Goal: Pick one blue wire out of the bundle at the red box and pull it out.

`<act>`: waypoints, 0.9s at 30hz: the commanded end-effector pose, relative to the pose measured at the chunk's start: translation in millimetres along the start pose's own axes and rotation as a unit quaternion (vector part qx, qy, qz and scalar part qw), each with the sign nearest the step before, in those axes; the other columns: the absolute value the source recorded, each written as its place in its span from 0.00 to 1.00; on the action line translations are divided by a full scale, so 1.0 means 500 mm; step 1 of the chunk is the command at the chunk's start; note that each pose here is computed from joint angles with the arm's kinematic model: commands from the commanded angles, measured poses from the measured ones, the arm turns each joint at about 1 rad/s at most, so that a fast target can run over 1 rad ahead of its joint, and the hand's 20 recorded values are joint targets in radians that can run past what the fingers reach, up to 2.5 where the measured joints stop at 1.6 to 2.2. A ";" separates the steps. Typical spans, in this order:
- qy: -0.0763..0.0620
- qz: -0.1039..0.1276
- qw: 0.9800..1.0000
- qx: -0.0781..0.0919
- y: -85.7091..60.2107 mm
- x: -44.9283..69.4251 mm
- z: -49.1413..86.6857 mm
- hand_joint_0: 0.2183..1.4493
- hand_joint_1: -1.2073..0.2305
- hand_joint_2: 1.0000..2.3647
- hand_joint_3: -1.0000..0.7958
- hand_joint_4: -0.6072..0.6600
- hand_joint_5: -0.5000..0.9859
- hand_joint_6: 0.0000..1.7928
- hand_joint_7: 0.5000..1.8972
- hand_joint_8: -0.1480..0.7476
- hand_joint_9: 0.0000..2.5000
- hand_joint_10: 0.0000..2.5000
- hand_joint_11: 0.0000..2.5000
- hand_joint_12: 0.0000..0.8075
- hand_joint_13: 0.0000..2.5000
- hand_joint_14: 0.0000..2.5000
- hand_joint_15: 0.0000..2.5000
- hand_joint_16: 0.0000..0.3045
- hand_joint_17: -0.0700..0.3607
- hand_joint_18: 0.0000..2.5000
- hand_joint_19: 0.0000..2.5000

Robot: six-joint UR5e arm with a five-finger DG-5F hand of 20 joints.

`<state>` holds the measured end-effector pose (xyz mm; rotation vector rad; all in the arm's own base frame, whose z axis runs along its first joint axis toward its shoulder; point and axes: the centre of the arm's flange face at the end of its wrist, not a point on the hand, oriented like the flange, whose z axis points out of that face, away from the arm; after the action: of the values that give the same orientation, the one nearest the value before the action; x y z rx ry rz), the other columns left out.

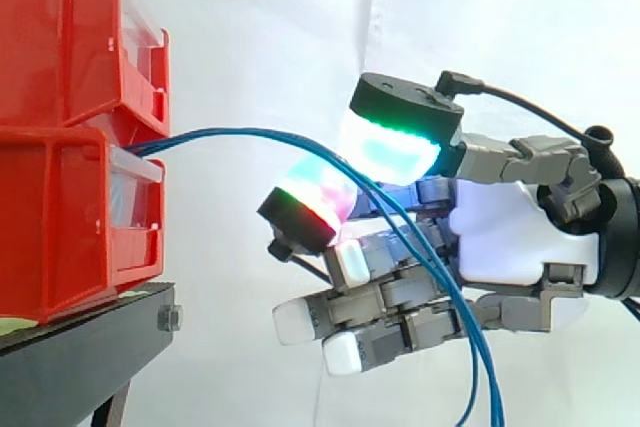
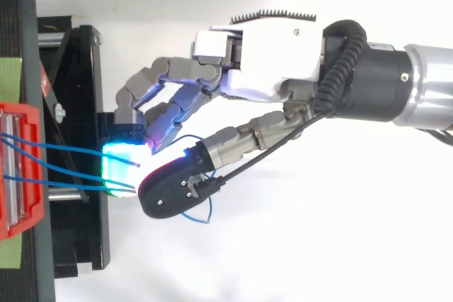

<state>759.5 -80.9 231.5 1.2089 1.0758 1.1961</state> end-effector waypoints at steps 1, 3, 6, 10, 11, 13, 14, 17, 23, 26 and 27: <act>-0.001 -0.013 1.000 0.008 0.017 -0.003 -0.006 0.33 0.32 0.01 0.48 0.51 0.20 0.53 0.36 0.54 0.32 0.01 0.29 0.52 0.28 0.01 0.16 0.18 0.46 0.25 0.17; -0.002 -0.023 1.000 0.014 0.026 -0.008 -0.011 0.32 0.33 0.01 0.50 0.50 0.20 0.54 0.36 0.55 0.32 0.01 0.29 0.52 0.28 0.01 0.16 0.19 0.46 0.26 0.16; -0.003 -0.030 0.999 0.019 0.032 -0.014 -0.015 0.32 0.34 0.01 0.52 0.48 0.21 0.54 0.35 0.57 0.33 0.00 0.29 0.54 0.29 0.01 0.16 0.20 0.48 0.26 0.16; -0.006 -0.037 0.999 0.016 0.058 -0.023 -0.019 0.33 0.34 0.01 0.54 0.46 0.21 0.54 0.34 0.59 0.34 0.00 0.29 0.57 0.30 0.01 0.16 0.21 0.50 0.28 0.16; -0.006 -0.039 0.999 0.014 0.064 -0.023 -0.020 0.33 0.34 0.01 0.54 0.46 0.21 0.54 0.34 0.58 0.34 0.00 0.29 0.57 0.30 0.01 0.16 0.21 0.50 0.28 0.16; -0.008 -0.045 0.999 0.015 0.072 -0.028 -0.022 0.33 0.34 0.01 0.54 0.46 0.21 0.54 0.35 0.58 0.35 0.00 0.29 0.57 0.30 0.01 0.16 0.21 0.50 0.28 0.16; -0.008 -0.045 0.999 0.015 0.076 -0.028 -0.023 0.33 0.34 0.01 0.54 0.45 0.21 0.54 0.35 0.59 0.35 0.00 0.29 0.57 0.30 0.00 0.16 0.21 0.50 0.28 0.16; -0.009 -0.057 0.998 0.020 0.084 -0.033 -0.027 0.34 0.34 0.01 0.54 0.45 0.21 0.54 0.36 0.59 0.35 0.00 0.29 0.57 0.30 0.00 0.16 0.21 0.50 0.28 0.16; -0.011 -0.068 0.997 0.019 0.109 -0.041 -0.033 0.34 0.32 0.01 0.54 0.44 0.21 0.54 0.39 0.57 0.34 0.00 0.29 0.56 0.30 0.01 0.16 0.20 0.48 0.27 0.16; -0.011 -0.077 0.997 0.019 0.115 -0.041 -0.034 0.34 0.32 0.01 0.54 0.44 0.21 0.54 0.39 0.57 0.34 0.00 0.29 0.55 0.30 0.01 0.16 0.20 0.48 0.27 0.16; -0.011 -0.082 0.996 0.018 0.117 -0.041 -0.035 0.34 0.32 0.01 0.54 0.44 0.21 0.54 0.39 0.57 0.34 0.00 0.29 0.55 0.30 0.01 0.16 0.20 0.48 0.27 0.16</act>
<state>736.9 -100.4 284.4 1.1507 1.1548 1.0534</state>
